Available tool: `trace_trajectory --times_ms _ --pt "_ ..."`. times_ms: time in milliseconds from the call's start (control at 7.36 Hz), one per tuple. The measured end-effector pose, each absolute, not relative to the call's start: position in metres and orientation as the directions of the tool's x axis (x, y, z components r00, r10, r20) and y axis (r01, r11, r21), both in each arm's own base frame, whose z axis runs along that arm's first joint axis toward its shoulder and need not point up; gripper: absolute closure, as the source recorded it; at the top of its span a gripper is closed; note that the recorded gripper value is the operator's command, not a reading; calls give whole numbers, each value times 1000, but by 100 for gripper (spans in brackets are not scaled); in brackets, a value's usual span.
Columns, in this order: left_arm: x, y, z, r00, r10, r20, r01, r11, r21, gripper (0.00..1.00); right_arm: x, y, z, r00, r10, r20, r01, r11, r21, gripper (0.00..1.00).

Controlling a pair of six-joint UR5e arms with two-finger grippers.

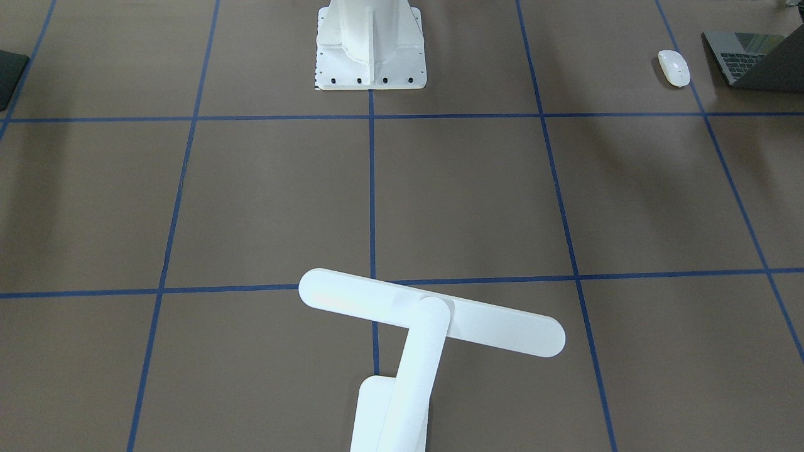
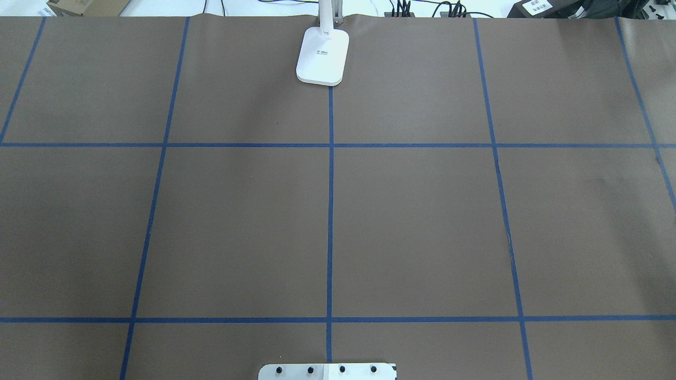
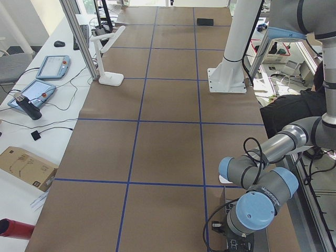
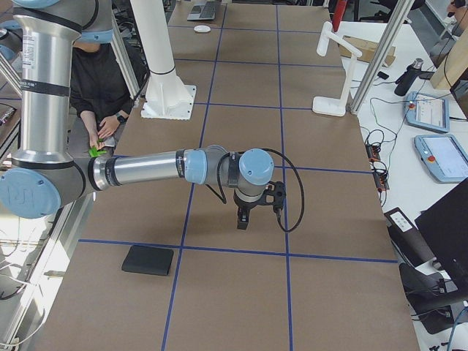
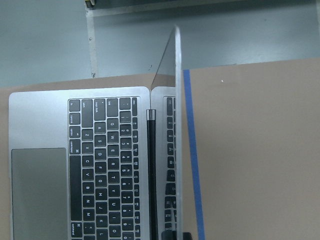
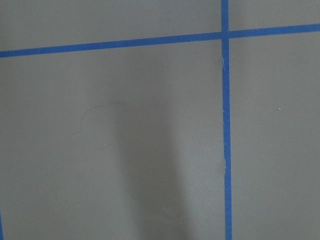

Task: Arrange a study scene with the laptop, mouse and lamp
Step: 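Carry the open silver laptop with the left gripper toward the table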

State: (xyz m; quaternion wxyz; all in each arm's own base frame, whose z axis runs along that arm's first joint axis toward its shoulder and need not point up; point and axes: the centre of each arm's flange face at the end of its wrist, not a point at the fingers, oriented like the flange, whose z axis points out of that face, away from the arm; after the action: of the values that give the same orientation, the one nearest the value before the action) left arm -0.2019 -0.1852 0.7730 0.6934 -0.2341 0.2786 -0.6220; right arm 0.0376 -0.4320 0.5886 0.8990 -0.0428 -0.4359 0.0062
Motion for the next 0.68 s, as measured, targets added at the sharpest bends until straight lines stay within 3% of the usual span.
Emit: trace_trajectory --times_ms 680 --pt "-274 -314 645 79 -992 -97 737 123 -664 100 39 -431 579 634 25 773 28 998 -54 1"
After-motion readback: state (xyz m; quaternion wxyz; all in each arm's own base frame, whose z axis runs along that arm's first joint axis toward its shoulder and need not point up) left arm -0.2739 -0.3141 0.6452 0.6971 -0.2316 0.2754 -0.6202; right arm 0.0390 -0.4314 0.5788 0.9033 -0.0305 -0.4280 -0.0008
